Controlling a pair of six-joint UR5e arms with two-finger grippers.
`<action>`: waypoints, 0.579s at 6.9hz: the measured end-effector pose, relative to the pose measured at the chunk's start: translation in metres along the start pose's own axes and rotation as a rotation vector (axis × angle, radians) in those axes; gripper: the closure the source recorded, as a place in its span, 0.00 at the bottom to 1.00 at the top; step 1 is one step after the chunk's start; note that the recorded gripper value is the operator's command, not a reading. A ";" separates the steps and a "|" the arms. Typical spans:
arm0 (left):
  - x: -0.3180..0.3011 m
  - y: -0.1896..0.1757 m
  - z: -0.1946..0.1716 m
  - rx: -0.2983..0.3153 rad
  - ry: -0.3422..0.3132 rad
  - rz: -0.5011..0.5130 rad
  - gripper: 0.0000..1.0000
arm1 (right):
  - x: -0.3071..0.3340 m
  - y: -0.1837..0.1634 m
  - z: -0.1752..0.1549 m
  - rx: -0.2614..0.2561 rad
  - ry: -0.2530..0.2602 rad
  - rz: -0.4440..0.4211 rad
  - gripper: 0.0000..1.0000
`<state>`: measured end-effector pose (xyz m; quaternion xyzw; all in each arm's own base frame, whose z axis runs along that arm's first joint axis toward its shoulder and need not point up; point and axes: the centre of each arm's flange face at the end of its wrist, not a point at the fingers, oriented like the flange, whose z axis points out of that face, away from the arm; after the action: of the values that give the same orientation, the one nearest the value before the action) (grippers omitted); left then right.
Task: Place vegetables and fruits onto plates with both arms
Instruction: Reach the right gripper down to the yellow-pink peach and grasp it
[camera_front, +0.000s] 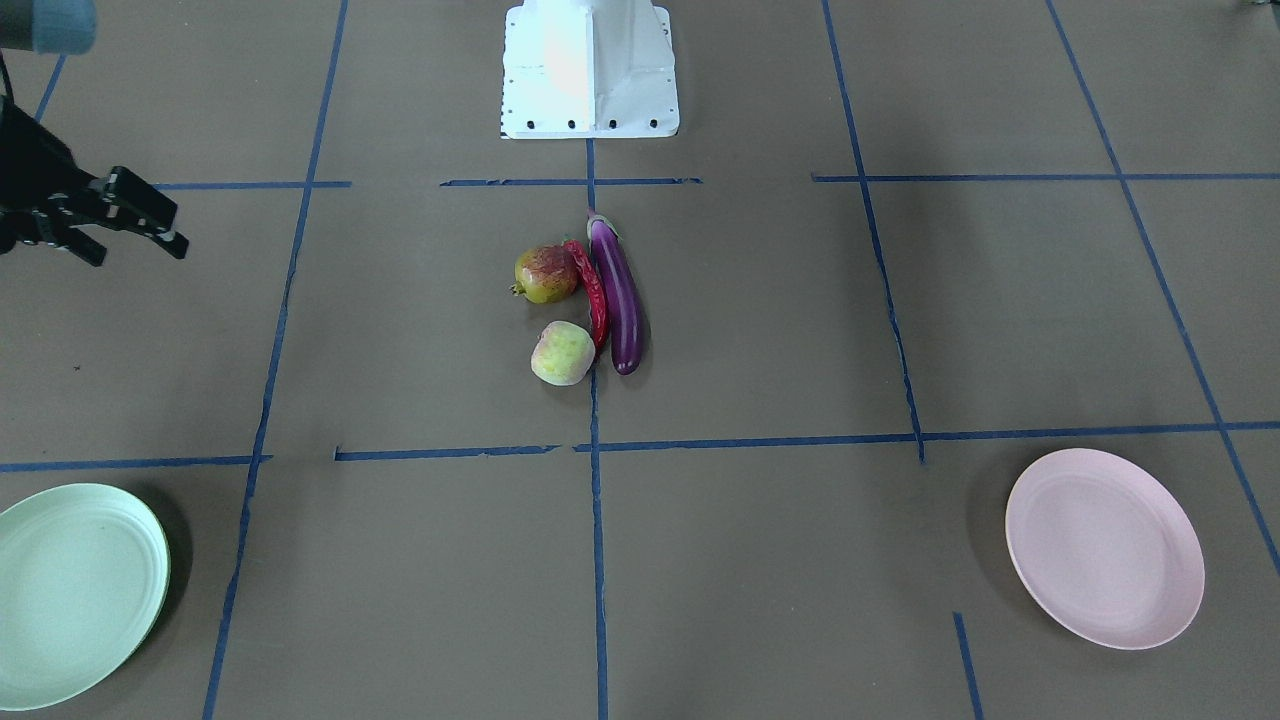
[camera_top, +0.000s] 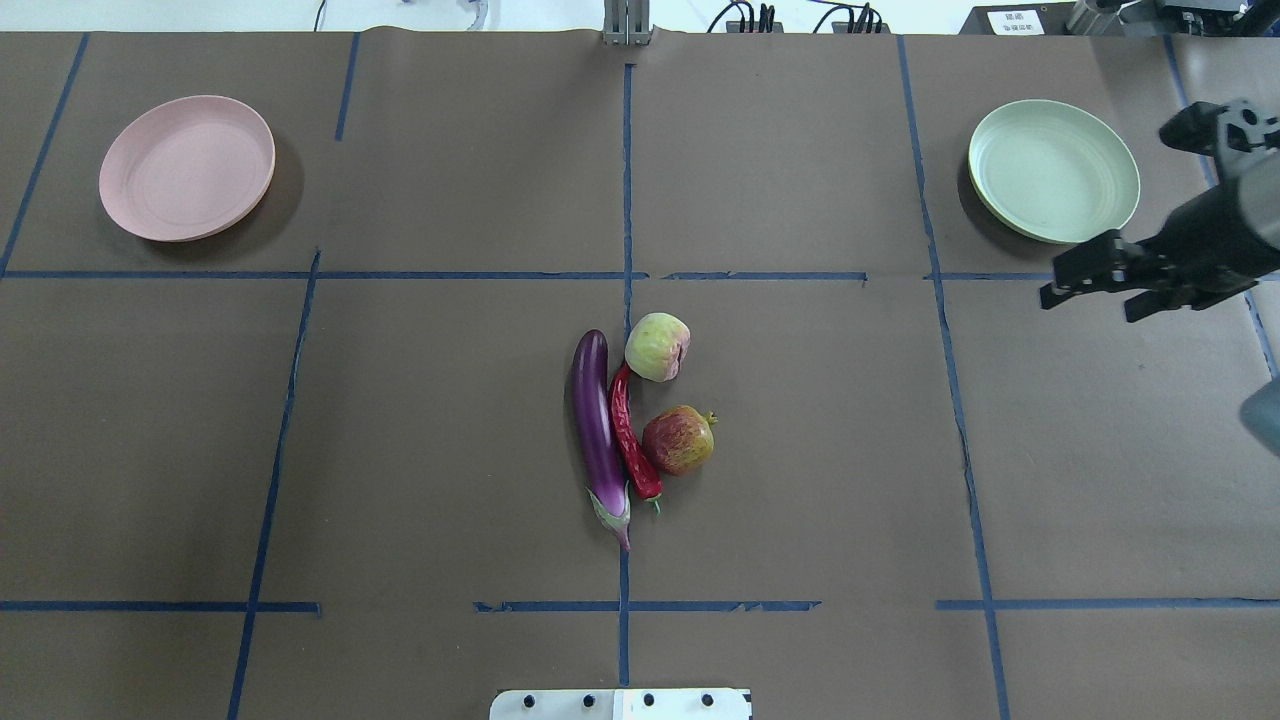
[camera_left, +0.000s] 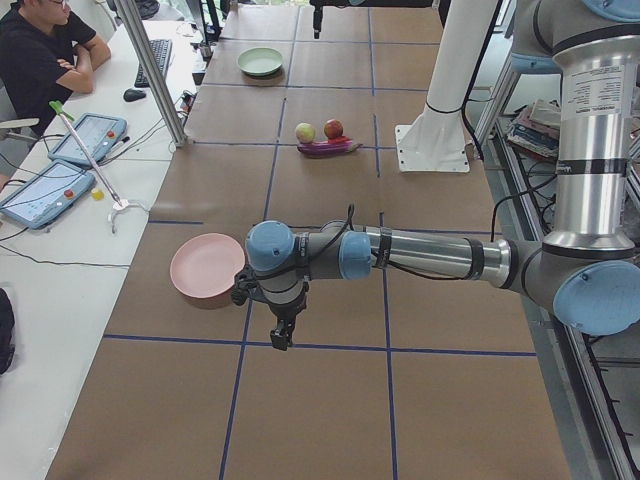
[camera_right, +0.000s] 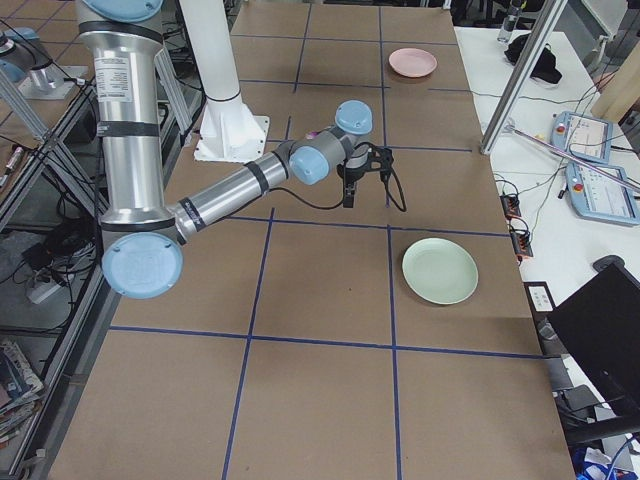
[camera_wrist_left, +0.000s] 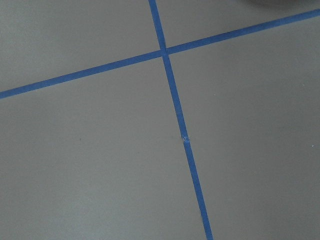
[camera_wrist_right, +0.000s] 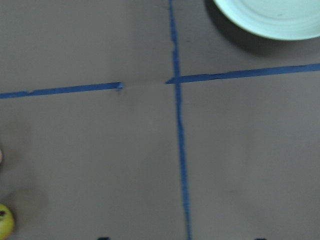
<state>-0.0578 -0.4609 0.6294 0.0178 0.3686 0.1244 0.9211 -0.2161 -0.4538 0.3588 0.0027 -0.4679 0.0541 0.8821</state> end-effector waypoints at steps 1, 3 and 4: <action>-0.001 -0.002 0.002 -0.002 0.002 -0.003 0.00 | -0.065 0.011 0.019 0.018 -0.017 0.057 0.00; -0.002 -0.003 0.004 -0.005 0.001 -0.003 0.00 | -0.176 0.032 0.070 0.082 -0.029 0.139 0.00; -0.002 -0.001 0.005 -0.009 -0.001 -0.006 0.00 | -0.224 0.030 0.100 0.124 -0.020 0.182 0.00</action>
<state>-0.0558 -0.4626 0.6345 0.0125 0.3678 0.1234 0.9216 -0.4261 -0.4503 0.2280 0.0155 -0.4708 0.1628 0.8669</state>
